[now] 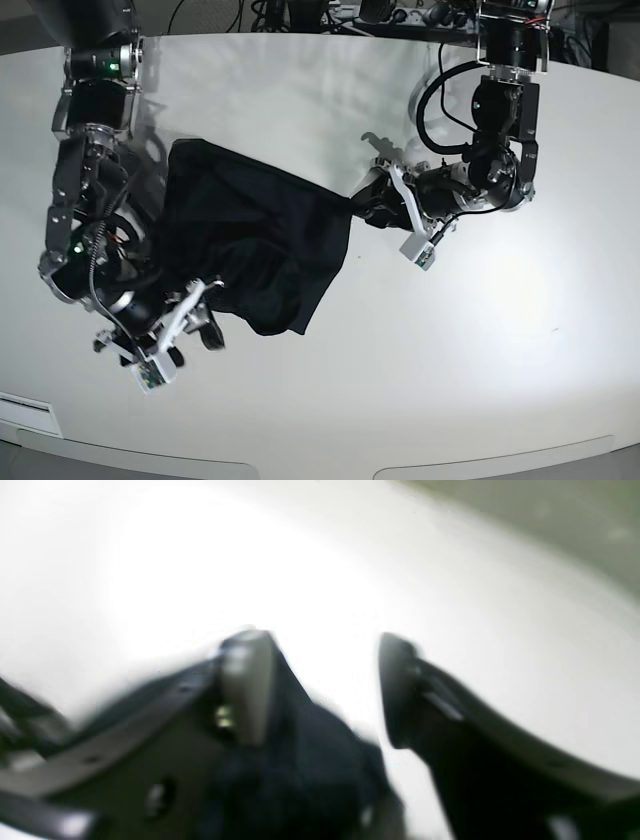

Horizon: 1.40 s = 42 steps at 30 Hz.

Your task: Fold the T-shirt properly

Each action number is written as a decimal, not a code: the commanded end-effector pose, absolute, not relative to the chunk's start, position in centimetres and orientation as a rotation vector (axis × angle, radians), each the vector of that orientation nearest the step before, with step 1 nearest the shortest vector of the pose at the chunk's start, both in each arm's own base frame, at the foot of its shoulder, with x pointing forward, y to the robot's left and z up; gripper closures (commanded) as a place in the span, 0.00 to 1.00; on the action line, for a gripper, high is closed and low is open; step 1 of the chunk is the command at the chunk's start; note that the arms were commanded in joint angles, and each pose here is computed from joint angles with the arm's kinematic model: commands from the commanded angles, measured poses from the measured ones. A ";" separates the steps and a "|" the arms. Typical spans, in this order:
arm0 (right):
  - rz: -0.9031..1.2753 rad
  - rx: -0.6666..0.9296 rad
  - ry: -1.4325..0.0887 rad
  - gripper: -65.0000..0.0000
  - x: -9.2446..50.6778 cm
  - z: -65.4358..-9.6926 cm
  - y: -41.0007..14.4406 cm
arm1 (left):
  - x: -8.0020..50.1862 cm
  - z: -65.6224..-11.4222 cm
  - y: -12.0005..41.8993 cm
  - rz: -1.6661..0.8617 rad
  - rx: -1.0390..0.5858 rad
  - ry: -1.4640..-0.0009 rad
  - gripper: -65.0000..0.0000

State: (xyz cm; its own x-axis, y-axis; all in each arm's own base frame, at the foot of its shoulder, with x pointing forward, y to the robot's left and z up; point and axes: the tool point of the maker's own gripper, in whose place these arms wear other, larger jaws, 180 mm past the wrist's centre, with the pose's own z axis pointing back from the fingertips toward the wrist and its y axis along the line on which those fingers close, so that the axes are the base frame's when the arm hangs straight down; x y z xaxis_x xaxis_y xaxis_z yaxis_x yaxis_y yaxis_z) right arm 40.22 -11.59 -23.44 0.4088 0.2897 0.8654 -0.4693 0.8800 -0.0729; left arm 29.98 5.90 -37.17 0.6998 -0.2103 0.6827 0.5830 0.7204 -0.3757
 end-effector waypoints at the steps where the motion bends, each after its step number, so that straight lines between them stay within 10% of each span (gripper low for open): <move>1: 0.447 0.171 -1.080 0.37 40.7 -22.5 -13.3 | 30.1 -37.3 6.8 -0.492 -0.577 -0.639 0.66; 14: 0.374 0.283 -0.848 0.37 33.9 -30.6 -16.7 | 30.2 -37.2 6.9 -0.492 -0.576 -0.642 0.66; 32: 0.484 0.490 -0.874 0.54 33.1 -28.3 -13.0 | 30.2 -37.1 6.9 -0.490 -0.578 -0.647 0.66; 37: 0.494 0.492 -0.882 0.97 33.2 -28.1 -12.9 | 30.2 -36.9 6.7 -0.485 -0.595 -0.652 0.66; 42: 0.498 0.619 -0.926 1.00 32.7 -26.2 -11.2 | 30.2 -36.4 6.2 -0.473 -0.635 -0.662 0.66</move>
